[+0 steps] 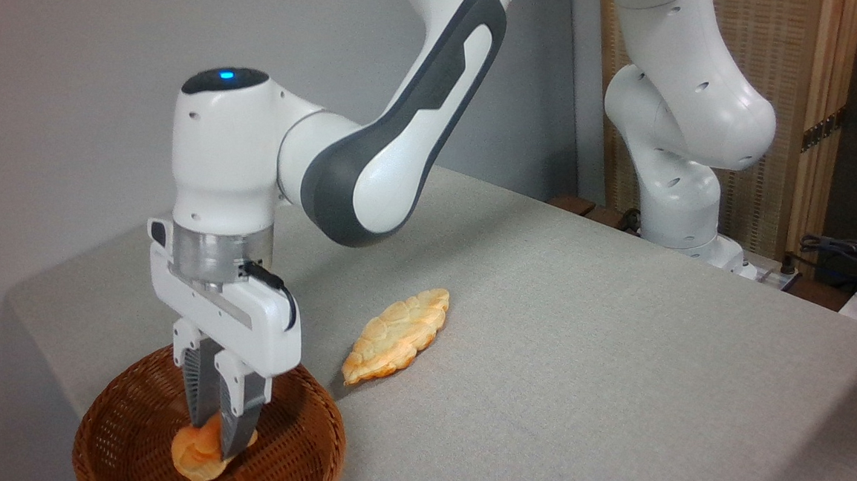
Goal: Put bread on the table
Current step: 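Lift the bun out of the basket and carry it onto the golden roll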
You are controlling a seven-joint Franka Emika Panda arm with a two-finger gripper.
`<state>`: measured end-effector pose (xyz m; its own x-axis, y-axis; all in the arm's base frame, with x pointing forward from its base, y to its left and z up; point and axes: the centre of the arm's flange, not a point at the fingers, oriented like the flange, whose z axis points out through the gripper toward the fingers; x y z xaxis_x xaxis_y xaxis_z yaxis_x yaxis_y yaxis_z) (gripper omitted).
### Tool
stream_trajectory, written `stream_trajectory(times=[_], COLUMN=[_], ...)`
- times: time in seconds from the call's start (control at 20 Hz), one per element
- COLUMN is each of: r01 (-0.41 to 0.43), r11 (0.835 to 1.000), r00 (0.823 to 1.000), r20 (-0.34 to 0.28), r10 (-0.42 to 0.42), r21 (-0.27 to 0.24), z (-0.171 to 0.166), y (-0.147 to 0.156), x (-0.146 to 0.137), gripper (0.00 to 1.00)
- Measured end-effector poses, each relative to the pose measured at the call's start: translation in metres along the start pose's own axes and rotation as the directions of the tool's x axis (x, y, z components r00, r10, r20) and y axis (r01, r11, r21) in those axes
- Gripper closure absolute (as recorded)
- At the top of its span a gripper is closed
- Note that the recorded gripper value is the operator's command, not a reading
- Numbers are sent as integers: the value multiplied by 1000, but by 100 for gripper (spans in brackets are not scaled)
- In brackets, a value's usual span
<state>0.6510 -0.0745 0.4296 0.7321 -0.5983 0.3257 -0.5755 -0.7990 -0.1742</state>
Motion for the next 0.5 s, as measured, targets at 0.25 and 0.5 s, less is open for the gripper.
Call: stream_trajectory(times=[0.25, 0.5], r01=[1, 11], r11=[1000, 997], r00=[1000, 996], r20=[20, 85], r10=[-1, -4], r21=[-27, -81], z=[-53, -97], y=[1, 11], x=[-1, -25], gripper=[55, 52])
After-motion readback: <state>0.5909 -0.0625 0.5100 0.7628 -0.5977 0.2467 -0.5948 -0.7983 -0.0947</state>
